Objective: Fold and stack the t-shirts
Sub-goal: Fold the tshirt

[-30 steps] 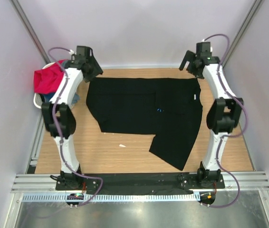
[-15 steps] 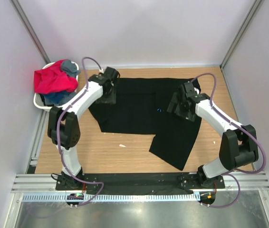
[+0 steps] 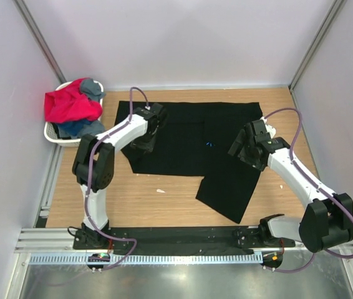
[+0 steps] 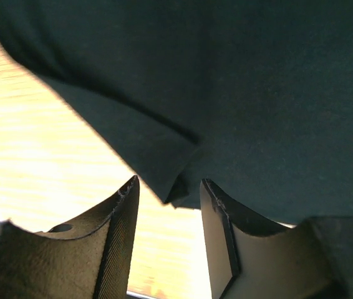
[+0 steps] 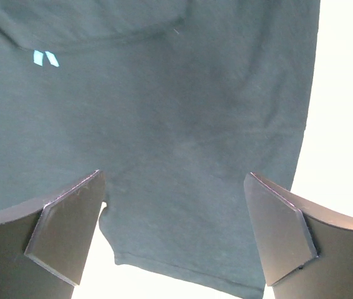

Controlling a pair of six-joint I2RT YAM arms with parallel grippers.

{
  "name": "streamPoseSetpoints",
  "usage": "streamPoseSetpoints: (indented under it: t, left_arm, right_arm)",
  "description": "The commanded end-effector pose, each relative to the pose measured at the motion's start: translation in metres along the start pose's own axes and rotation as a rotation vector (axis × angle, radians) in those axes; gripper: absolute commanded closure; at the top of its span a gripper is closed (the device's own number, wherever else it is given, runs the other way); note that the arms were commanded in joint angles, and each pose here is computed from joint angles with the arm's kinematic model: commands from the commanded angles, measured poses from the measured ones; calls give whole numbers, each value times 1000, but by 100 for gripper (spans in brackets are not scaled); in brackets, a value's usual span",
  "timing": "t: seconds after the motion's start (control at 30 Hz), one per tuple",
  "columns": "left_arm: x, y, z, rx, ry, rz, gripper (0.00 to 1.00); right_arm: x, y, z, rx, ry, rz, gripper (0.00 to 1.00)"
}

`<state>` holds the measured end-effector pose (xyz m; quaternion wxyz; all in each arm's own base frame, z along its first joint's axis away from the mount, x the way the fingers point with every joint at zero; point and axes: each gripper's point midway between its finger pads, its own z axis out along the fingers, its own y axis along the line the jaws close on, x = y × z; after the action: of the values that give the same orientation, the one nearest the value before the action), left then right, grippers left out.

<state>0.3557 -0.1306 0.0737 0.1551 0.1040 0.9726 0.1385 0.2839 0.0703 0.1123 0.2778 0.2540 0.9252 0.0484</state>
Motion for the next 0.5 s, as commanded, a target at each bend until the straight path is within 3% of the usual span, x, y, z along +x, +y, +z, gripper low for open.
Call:
streamPoseSetpoints:
  t: [0.0, 0.47]
  left_arm:
    - [-2, -2, 13, -13, 20, 73, 55]
    - [11, -17, 39, -98, 78, 197, 60]
  right_arm:
    - [1, -5, 1, 24, -4, 15, 0]
    - [9, -10, -2, 73, 75, -12, 0]
